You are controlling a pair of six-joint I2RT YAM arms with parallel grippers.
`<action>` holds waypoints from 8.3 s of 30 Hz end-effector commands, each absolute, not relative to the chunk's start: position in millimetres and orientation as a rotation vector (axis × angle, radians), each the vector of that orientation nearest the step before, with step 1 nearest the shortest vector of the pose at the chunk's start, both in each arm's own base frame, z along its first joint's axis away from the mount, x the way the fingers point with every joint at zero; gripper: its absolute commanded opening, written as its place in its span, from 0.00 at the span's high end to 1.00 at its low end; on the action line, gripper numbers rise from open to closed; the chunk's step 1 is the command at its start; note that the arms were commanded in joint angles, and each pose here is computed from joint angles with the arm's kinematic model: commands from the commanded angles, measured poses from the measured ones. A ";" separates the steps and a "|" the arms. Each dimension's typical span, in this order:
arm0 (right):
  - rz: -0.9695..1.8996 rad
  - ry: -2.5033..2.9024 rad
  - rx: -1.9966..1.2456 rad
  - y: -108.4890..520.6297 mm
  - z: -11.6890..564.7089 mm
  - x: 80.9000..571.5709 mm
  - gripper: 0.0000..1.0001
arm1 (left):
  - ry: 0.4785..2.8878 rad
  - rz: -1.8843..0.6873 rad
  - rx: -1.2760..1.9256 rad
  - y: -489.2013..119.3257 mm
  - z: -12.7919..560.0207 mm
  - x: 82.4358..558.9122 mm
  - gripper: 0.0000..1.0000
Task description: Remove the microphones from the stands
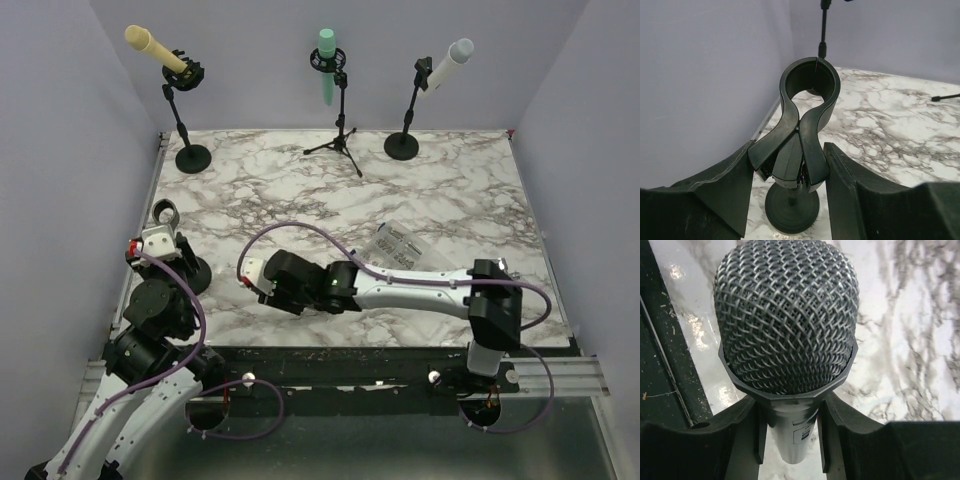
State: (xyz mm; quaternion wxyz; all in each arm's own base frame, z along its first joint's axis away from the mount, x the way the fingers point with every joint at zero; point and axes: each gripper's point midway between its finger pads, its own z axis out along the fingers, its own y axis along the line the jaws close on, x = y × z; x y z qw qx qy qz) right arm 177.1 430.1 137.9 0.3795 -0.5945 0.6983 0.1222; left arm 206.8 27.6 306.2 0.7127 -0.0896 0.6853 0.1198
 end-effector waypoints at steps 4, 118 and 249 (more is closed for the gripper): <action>0.256 1.912 -1.724 434.0 76.0 161.7 0.99 | 1.461 0.332 -0.343 51.4 310.5 197.1 1.00; 0.774 1.555 -1.387 448.5 208.9 126.7 0.00 | 1.725 0.037 -0.196 16.1 391.8 171.2 0.01; 0.464 1.799 -0.421 303.8 214.3 215.4 0.00 | 1.490 -0.459 -0.060 -62.0 354.1 295.8 0.01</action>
